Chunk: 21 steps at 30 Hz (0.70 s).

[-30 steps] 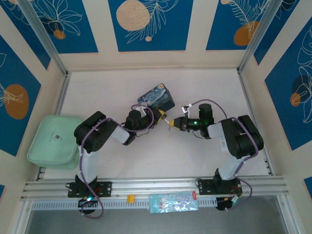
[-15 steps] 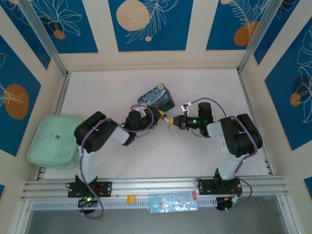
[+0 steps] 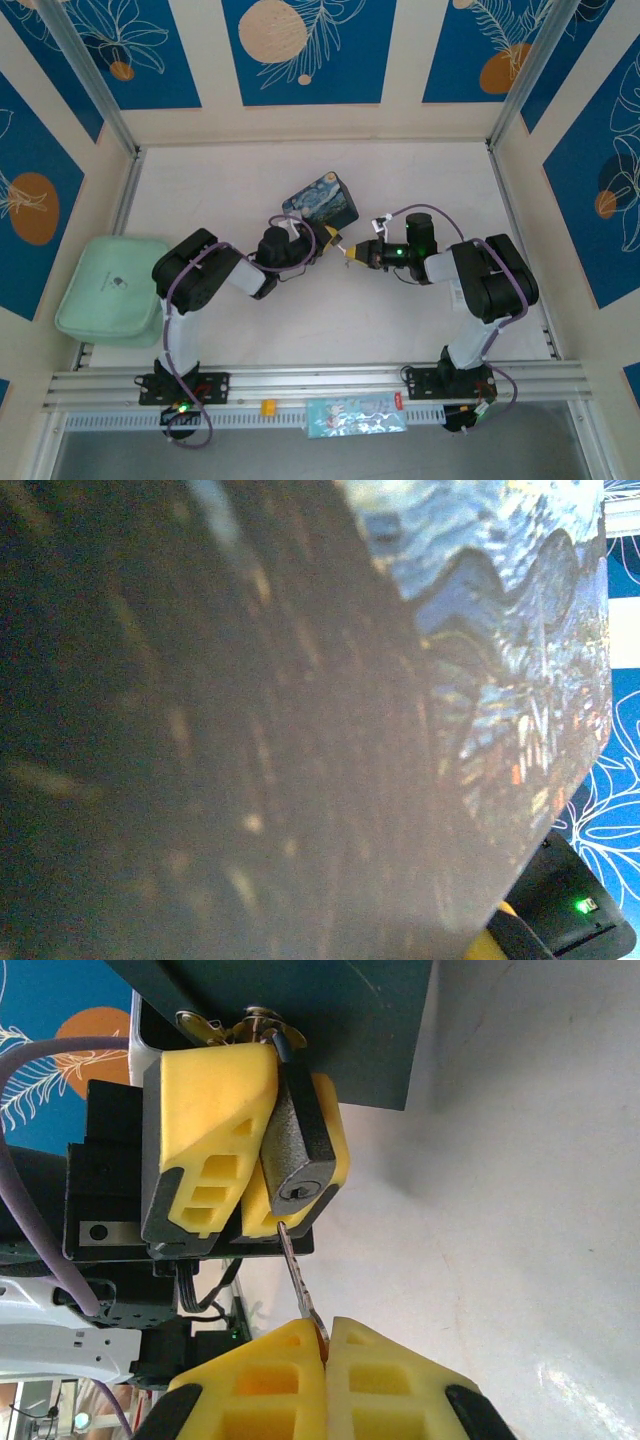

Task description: Unlock the padlock with the key

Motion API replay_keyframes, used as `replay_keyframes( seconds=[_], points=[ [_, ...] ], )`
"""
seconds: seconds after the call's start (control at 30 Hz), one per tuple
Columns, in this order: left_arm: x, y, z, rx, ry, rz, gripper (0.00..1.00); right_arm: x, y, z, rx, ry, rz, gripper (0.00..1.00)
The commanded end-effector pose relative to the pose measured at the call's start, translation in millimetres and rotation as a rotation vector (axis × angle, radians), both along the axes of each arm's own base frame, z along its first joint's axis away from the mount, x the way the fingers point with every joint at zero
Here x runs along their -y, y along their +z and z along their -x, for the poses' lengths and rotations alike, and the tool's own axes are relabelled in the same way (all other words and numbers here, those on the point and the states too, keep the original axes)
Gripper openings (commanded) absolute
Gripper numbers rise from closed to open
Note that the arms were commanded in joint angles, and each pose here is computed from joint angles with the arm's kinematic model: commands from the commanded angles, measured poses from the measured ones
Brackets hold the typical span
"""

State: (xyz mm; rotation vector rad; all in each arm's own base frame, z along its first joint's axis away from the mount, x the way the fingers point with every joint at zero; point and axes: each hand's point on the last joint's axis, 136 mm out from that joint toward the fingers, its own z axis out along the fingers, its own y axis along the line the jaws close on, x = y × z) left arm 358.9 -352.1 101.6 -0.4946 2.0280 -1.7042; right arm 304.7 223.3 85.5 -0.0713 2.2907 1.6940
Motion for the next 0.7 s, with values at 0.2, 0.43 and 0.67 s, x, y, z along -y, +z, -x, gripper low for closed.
replay_keyframes(
  seconds=[0.2, 0.43, 0.67],
  points=[
    [8.7, 10.3, 8.8, 0.014, -0.033, 0.048, 0.0, -6.0, 7.6, -8.9, 0.03, 0.001, -0.013, 0.0],
    [10.0, 11.8, 11.6, 0.012, -0.033, 0.055, 0.0, -3.1, 6.3, -14.3, 0.029, -0.035, -0.002, 0.0],
    [6.4, 9.9, 8.2, 0.017, -0.005, 0.053, 0.0, 5.8, 0.8, -3.8, 0.004, -0.058, 0.006, 0.0]
  ],
)
